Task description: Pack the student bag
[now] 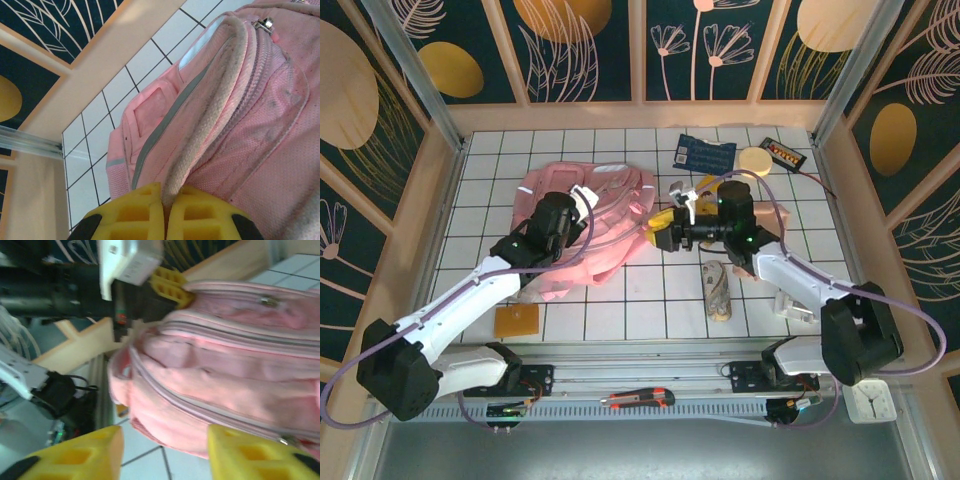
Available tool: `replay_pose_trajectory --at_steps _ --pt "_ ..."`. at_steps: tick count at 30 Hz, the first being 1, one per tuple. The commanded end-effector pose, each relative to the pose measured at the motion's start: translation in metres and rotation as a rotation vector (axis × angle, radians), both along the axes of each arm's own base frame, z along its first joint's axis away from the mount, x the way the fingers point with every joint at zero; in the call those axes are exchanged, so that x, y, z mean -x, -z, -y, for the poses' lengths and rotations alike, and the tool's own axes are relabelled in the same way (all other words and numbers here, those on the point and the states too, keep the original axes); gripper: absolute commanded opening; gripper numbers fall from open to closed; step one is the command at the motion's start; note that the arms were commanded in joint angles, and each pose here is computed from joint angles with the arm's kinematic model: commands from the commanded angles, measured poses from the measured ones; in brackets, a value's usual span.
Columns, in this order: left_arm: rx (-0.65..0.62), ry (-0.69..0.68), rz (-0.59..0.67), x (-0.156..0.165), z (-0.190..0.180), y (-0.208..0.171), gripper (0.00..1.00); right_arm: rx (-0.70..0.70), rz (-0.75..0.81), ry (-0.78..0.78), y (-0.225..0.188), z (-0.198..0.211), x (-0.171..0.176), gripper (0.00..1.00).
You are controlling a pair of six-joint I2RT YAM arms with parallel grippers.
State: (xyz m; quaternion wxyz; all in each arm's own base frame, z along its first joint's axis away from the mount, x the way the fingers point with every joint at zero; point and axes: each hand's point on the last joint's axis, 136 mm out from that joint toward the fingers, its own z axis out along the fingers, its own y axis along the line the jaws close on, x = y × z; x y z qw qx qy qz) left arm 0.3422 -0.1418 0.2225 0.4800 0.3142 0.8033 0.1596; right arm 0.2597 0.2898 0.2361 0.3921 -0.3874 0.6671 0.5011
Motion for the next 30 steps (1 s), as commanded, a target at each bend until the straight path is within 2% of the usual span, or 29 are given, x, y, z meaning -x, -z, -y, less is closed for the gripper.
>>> replay_pose_trajectory --at_steps 1,5,10,17,30 --pt "0.070 -0.007 0.124 -0.002 -0.002 -0.042 0.00 0.120 0.098 0.047 0.034 0.015 -0.003 0.56" --pt "0.051 0.017 0.123 0.002 -0.002 -0.042 0.00 0.158 0.156 0.045 0.065 0.022 -0.013 0.59" --pt "0.041 0.044 0.123 0.007 -0.002 -0.044 0.00 0.199 0.196 0.042 0.088 0.008 -0.033 0.67" --pt "0.042 0.063 0.114 0.008 0.001 -0.042 0.00 0.213 0.243 0.035 0.095 -0.016 -0.050 0.71" --pt "0.049 0.077 0.114 0.006 0.005 -0.042 0.00 0.231 0.283 0.091 0.101 -0.028 -0.071 0.70"
